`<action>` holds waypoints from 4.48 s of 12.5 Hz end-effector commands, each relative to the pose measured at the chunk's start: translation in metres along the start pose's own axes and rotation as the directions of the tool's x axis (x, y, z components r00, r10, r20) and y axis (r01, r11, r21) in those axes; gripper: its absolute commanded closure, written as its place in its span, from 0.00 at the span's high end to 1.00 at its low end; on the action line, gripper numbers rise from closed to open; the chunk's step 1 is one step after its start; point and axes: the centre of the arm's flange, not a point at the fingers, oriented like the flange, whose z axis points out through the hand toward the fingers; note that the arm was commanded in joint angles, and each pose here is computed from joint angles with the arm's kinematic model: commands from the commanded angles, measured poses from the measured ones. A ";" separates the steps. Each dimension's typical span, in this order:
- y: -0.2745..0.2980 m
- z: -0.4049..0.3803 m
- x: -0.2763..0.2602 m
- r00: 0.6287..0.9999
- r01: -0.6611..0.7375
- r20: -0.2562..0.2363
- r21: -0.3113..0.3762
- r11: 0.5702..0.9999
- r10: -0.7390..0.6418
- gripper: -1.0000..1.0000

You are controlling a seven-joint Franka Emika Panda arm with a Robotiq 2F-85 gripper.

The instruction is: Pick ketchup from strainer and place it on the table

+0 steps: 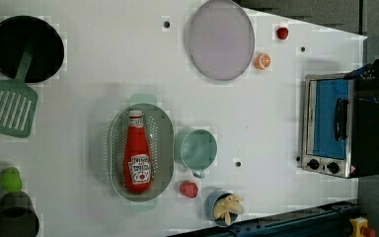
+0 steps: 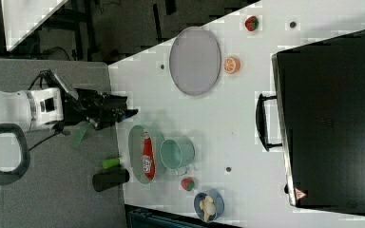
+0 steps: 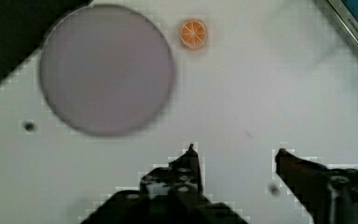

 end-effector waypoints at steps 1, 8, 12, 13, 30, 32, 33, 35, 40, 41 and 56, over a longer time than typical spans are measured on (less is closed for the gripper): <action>0.068 -0.075 -0.048 0.991 -0.133 0.009 0.002 0.991 0.133 0.79; -0.031 -0.047 -0.130 0.994 0.109 0.013 -0.046 0.993 -0.108 1.00; -0.103 -0.024 -0.222 0.947 0.321 -0.004 -0.050 0.946 -0.321 1.00; -0.117 -0.015 -0.243 0.930 0.368 -0.002 -0.047 0.929 -0.369 1.00; -0.162 0.273 -0.386 0.784 0.611 0.022 0.143 0.778 -0.620 1.00; -0.161 0.297 -0.388 0.798 0.587 0.062 0.141 0.797 -0.599 1.00; -0.161 0.308 -0.387 0.797 0.588 0.068 0.133 0.798 -0.600 1.00; -0.164 0.324 -0.384 0.789 0.600 0.056 0.146 0.787 -0.612 1.00; -0.173 0.361 -0.380 0.792 0.598 0.058 0.133 0.791 -0.608 1.00; -0.176 0.366 -0.382 0.794 0.594 0.063 0.131 0.794 -0.605 0.96; -0.195 0.177 -0.363 0.901 0.424 0.011 0.196 0.884 -0.435 0.60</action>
